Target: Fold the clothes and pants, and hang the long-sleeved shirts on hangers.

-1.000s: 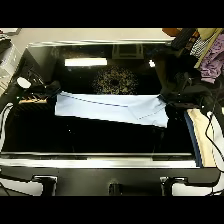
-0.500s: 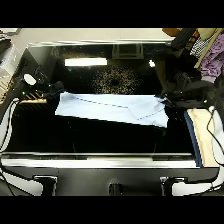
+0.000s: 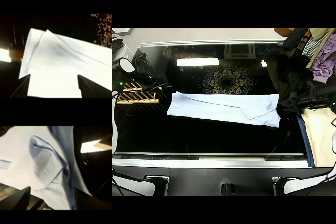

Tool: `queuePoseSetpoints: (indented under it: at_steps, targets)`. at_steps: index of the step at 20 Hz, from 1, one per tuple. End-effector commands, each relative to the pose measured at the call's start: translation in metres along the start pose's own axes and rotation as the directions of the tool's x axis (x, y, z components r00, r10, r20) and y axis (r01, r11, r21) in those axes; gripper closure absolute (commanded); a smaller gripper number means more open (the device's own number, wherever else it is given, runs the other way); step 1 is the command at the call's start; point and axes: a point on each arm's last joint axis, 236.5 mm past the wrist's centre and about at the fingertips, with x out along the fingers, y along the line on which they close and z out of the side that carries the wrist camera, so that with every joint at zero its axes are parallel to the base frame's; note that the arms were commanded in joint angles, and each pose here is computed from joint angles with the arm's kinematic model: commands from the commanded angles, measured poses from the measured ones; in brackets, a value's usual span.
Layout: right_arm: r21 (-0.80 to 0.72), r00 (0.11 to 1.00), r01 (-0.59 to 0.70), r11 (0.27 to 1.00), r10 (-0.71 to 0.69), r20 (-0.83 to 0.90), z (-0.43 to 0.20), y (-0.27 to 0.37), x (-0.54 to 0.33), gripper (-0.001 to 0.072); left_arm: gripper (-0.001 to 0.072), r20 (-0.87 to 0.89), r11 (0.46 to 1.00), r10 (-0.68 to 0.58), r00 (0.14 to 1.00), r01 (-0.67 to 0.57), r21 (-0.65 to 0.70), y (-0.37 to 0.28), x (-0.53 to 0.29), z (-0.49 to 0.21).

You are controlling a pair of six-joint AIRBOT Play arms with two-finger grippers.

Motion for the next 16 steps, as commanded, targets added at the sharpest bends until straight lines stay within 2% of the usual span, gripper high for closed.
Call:
queuePoseSetpoints:
  at_steps: [1, 11, 16]
  targets:
    - [0.006, 0.998, -0.033, 0.999, 0.034, -0.055, -0.002, -0.012, 0.024, 0.0096, 0.0030, -0.060, 1.000, 0.022, 0.998, -0.022, 0.000, 0.004, -0.008, -0.014]
    - [-0.052, 1.000, 0.007, 0.999, -0.006, 0.022, 0.019, -0.022, 0.036, 0.0096, 0.0029, -0.076, 1.000, 0.019, 0.997, -0.018, 0.014, -0.004, -0.006, -0.020]
    - [-0.077, 1.000, 0.001, 0.997, -0.003, -0.024, 0.008, -0.017, 0.041, 0.0096, 0.0029, -0.080, 1.000, 0.017, 0.997, -0.015, 0.026, -0.010, -0.005, -0.021]
